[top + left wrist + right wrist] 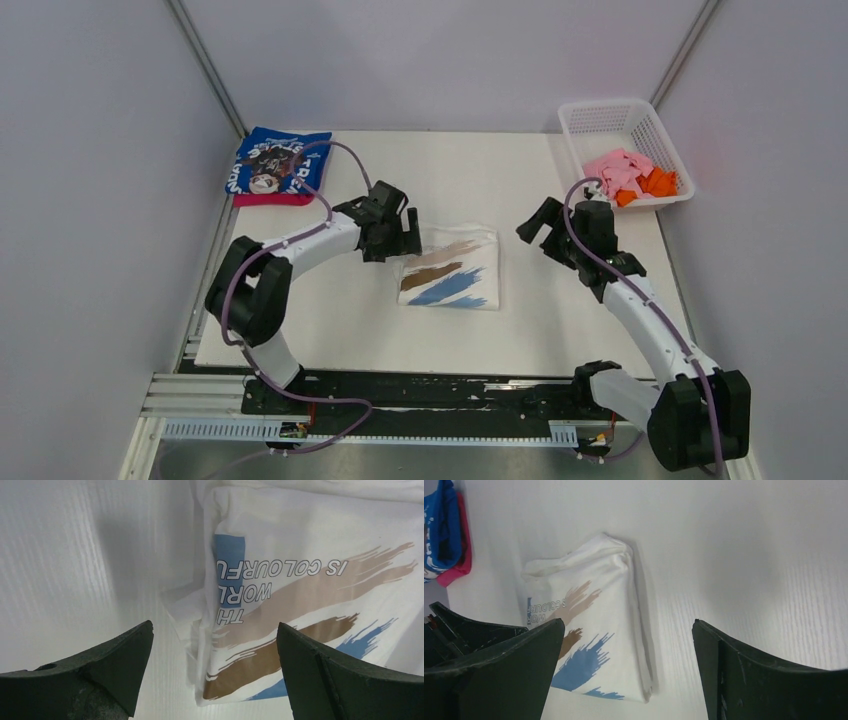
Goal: Fold and stack the t-shirts
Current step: Put the neatly folded tshirt into the corner of the board with the left arm
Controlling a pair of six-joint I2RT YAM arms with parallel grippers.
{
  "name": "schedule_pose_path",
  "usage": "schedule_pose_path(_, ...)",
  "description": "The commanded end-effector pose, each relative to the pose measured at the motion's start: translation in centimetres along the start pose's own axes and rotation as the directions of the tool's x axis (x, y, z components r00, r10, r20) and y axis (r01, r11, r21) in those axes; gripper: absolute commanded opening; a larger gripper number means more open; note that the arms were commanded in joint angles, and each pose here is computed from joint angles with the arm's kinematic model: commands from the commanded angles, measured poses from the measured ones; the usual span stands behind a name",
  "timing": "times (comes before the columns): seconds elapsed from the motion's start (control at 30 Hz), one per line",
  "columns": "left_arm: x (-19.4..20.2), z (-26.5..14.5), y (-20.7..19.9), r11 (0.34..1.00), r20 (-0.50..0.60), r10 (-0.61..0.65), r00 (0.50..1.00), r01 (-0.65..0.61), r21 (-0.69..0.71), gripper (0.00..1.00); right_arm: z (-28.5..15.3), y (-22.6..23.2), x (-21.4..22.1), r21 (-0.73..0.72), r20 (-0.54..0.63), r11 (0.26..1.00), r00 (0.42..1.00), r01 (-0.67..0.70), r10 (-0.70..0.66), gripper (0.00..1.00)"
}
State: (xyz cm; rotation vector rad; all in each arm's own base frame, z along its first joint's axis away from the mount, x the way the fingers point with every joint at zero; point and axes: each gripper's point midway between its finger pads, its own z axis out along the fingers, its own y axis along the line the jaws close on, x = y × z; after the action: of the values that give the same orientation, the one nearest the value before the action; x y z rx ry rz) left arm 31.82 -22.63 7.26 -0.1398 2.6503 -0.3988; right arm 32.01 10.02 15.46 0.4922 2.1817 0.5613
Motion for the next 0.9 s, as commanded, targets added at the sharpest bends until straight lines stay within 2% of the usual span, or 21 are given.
schedule_pose_path(0.0,0.6,2.2,-1.2,1.0,-0.022,-0.015,1.0,0.015,0.016,1.0,-0.6,-3.0,1.5,0.1,-0.002,0.995,1.0,0.019,-0.018,1.0)
schedule_pose_path(0.13,1.6,4.6,-1.2,1.0,-0.06,-0.024,0.998,0.024,-0.005,0.98,-0.6,-4.2,2.0,0.141,-0.013,0.989,0.999,0.035,-0.034,1.0)
schedule_pose_path(0.33,3.4,7.1,-2.2,1.0,-0.117,-0.007,0.993,0.004,-0.028,0.82,-0.8,-4.9,1.8,0.171,0.001,0.984,0.999,0.044,-0.045,1.0)
schedule_pose_path(0.43,4.0,7.4,-3.6,0.999,-0.137,0.019,0.99,-0.024,-0.033,0.68,-0.8,-5.4,1.7,0.191,0.011,0.981,0.999,0.043,-0.046,1.0)
schedule_pose_path(0.5,4.6,7.8,-3.7,0.996,-0.144,0.045,0.989,-0.056,-0.071,0.56,-0.9,-5.5,1.6,0.196,0.019,0.98,0.999,0.042,-0.046,1.0)
schedule_pose_path(0.57,4.8,8.1,-3.6,0.99,-0.141,0.065,0.988,-0.081,-0.112,0.4,-1.0,-5.6,1.6,0.199,0.024,0.979,0.999,0.041,-0.047,1.0)
schedule_pose_path(0.6,5.1,8.4,-3.2,0.985,-0.153,0.08,0.985,-0.102,-0.141,0.27,-1.0,-5.7,1.6,0.203,0.028,0.978,0.999,0.041,-0.047,1.0)
schedule_pose_path(0.63,4.0,8.4,-3.0,0.978,-0.114,0.093,0.989,-0.113,-0.177,0.17,-1.1,-5.8,1.5,0.205,0.033,0.978,0.998,0.04,-0.048,1.0)
schedule_pose_path(0.67,3.9,8.4,-1.9,0.963,-0.121,0.115,0.986,-0.14,-0.229,0.03,-1.2,-6.0,1.4,0.212,0.037,0.976,0.998,0.041,-0.05,1.0)
schedule_pose_path(0.7,2.0,8.2,-1.7,0.947,-0.062,0.143,0.988,-0.154,-0.282,0.01,-1.2,-6.1,1.4,0.217,0.043,0.975,0.998,0.04,-0.051,1.0)
schedule_pose_path(0.73,1.8,7.9,-0.4,0.917,-0.08,0.185,0.979,-0.202,-0.343,0.0,-1.3,-6.2,1.3,0.221,0.048,0.974,0.997,0.041,-0.052,1.0)
schedule_pose_path(0.77,-0.7,7.2,-0.3,0.891,-0.01,0.221,0.975,-0.206,-0.405,0.0,-1.3,-6.3,1.2,0.227,0.054,0.973,0.997,0.041,-0.055,1.0)
schedule_pose_path(0.8,-1.4,6.6,0.5,0.856,-0.023,0.27,0.963,-0.251,-0.451,0.0,-1.4,-6.4,1.2,0.232,0.059,0.972,0.997,0.042,-0.057,1.0)
schedule_pose_path(0.83,-3.5,5.7,0.6,0.827,0.032,0.307,0.951,-0.25,-0.503,0.0,-1.4,-6.6,1.1,0.24,0.065,0.97,0.996,0.041,-0.058,1.0)
schedule_pose_path(0.87,-4.7,5.1,1.0,0.799,0.029,0.359,0.933,-0.291,-0.526,0.0,-1.4,-6.7,1.0,0.247,0.07,0.968,0.996,0.041,-0.06,1.0)
